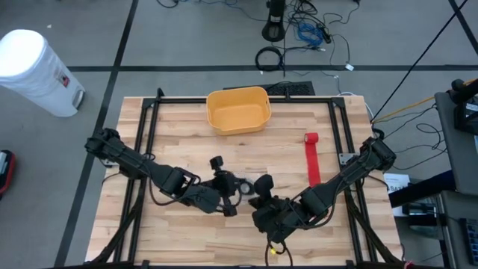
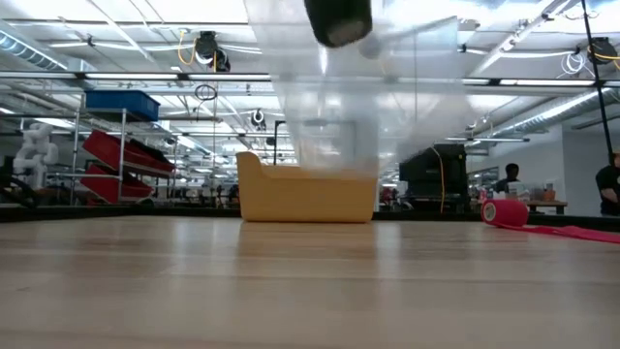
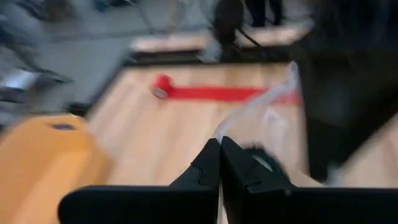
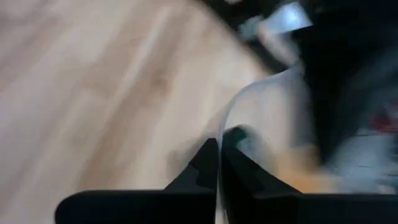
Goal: Roll bandage
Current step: Put the rolled green bandage into the transparent zip bag
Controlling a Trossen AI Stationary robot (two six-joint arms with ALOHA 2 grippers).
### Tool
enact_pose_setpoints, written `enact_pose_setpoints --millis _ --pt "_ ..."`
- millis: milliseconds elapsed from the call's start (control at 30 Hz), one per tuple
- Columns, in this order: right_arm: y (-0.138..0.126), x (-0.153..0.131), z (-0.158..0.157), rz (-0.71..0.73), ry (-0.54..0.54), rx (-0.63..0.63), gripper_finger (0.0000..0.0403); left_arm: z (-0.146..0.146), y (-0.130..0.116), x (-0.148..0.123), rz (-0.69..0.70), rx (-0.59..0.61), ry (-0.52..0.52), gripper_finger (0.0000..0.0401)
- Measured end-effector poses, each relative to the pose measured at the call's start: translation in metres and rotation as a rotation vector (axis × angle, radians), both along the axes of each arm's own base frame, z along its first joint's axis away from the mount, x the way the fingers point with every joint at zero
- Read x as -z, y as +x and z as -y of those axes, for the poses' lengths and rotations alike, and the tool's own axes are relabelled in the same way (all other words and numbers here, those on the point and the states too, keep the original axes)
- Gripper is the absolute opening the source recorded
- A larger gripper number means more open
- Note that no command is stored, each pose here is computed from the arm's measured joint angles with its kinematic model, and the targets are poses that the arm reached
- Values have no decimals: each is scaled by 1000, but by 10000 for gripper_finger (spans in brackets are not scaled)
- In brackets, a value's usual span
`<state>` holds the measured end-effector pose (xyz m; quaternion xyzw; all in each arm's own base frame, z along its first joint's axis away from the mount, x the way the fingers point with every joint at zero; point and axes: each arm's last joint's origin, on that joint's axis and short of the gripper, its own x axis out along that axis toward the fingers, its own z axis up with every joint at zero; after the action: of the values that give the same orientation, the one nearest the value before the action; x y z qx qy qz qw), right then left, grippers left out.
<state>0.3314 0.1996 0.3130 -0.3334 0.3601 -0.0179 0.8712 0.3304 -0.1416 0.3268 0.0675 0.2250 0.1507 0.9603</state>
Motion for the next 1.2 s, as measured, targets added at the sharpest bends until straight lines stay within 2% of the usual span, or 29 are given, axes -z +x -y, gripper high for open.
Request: enact_pose_setpoints --millis 67,167,267,400,533,733,867,1200 --pt "0 2 2 -32 41 -8 0 0 -4 -4 27 -69 64 2" --pt "2 -1 4 27 -3 52 0 -1 -5 -7 43 -109 103 2" --pt "2 -6 5 99 -32 107 0 3 -6 -6 26 -49 79 2" --pt "1 -8 3 73 41 55 0 8 -4 -2 -8 68 -6 2" --pt "1 -11 3 143 -28 122 0 7 -4 -2 -9 60 -4 2" --pt "0 -11 3 143 -20 135 2 4 -5 1 -38 34 22 2" --pt "-2 -10 -1 137 -17 119 22 -3 -8 4 -61 -60 74 2" --pt "-14 -13 -14 149 -34 87 96 -22 -13 15 -163 -192 90 2"
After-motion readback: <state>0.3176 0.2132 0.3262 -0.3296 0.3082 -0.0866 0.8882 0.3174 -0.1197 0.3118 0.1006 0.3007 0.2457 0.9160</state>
